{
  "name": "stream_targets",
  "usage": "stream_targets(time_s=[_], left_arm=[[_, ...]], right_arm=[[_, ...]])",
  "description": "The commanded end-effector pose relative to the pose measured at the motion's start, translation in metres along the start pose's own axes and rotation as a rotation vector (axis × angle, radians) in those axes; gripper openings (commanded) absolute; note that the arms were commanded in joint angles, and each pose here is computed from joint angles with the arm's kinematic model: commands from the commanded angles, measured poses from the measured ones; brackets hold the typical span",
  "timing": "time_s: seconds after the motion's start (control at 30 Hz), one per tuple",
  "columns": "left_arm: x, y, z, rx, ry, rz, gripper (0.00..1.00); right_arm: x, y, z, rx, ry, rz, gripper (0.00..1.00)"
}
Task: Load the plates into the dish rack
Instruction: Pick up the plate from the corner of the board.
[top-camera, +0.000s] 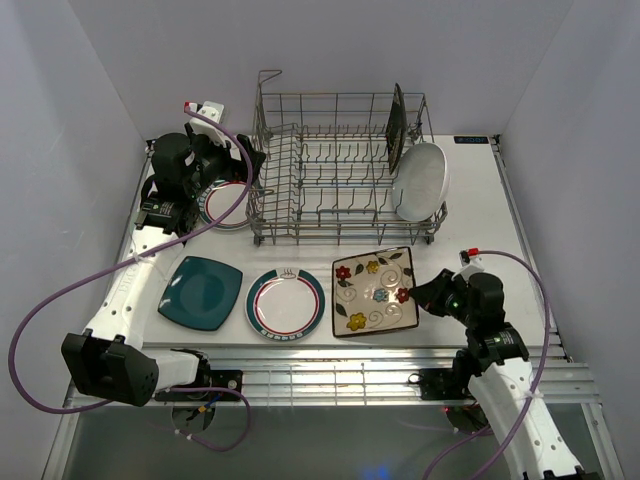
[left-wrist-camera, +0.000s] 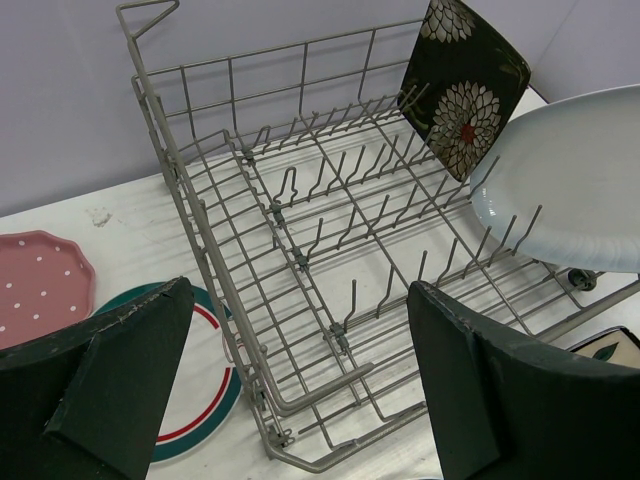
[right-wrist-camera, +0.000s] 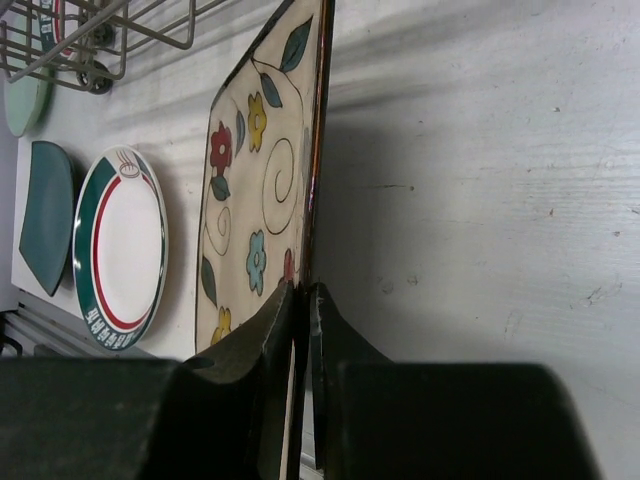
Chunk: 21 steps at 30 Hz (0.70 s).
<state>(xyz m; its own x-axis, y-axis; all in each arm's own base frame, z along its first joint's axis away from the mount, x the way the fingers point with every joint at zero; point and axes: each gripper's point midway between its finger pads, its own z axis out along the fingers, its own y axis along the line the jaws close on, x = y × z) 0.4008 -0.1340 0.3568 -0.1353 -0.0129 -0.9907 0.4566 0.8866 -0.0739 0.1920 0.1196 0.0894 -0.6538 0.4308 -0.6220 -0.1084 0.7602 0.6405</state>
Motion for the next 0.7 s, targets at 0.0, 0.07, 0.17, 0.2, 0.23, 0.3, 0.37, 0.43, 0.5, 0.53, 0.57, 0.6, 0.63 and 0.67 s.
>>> stream_targets(time_s=[0.0, 0.07, 0.17, 0.2, 0.23, 0.3, 0.37, 0.43, 0.5, 0.53, 0.57, 0.6, 0.63, 0.67], left_arm=[[-0.018, -0.007, -0.012, 0.014, -0.051, 0.015, 0.98], [-0.017, -0.007, -0.011, 0.014, -0.048, 0.016, 0.98], [-0.017, -0.007, -0.012, 0.014, -0.049, 0.015, 0.98], [-0.017, -0.007, -0.012, 0.015, -0.049, 0.017, 0.98], [-0.017, -0.007, -0.012, 0.015, -0.049, 0.015, 0.98], [-0.017, -0.007, -0.012, 0.014, -0.049, 0.017, 0.98], [-0.018, -0.007, -0.012, 0.014, -0.051, 0.017, 0.98], [-0.017, -0.006, -0.012, 0.012, -0.049, 0.017, 0.98], [-0.018, -0.007, -0.013, 0.012, -0.052, 0.017, 0.98], [-0.018, -0.007, -0.013, 0.012, -0.052, 0.019, 0.98], [-0.019, -0.007, -0.013, 0.012, -0.054, 0.019, 0.98], [-0.019, -0.007, -0.014, 0.012, -0.055, 0.02, 0.98], [-0.02, -0.007, -0.014, 0.012, -0.057, 0.02, 0.98], [-0.021, -0.007, -0.015, 0.011, -0.06, 0.022, 0.98]], right_arm=[[-0.031, 0.026, -0.016, -0.054, -0.082, -0.094, 0.08], [-0.037, 0.034, -0.022, -0.067, -0.099, -0.107, 0.08], [-0.04, 0.041, -0.028, -0.083, -0.098, -0.12, 0.08], [-0.039, 0.042, -0.029, -0.087, -0.092, -0.124, 0.08], [-0.04, 0.043, -0.03, -0.087, -0.094, -0.126, 0.08], [-0.044, 0.046, -0.032, -0.092, -0.103, -0.133, 0.08], [-0.046, 0.048, -0.035, -0.094, -0.107, -0.139, 0.08], [-0.049, 0.053, -0.038, -0.103, -0.111, -0.148, 0.08], [-0.052, 0.056, -0.039, -0.109, -0.116, -0.157, 0.08], [-0.051, 0.057, -0.04, -0.111, -0.11, -0.158, 0.08], [-0.05, 0.056, -0.039, -0.111, -0.105, -0.162, 0.08], [-0.051, 0.056, -0.039, -0.111, -0.103, -0.164, 0.08], [-0.05, 0.058, -0.039, -0.119, -0.099, -0.167, 0.08], [-0.05, 0.057, -0.039, -0.118, -0.097, -0.17, 0.08]])
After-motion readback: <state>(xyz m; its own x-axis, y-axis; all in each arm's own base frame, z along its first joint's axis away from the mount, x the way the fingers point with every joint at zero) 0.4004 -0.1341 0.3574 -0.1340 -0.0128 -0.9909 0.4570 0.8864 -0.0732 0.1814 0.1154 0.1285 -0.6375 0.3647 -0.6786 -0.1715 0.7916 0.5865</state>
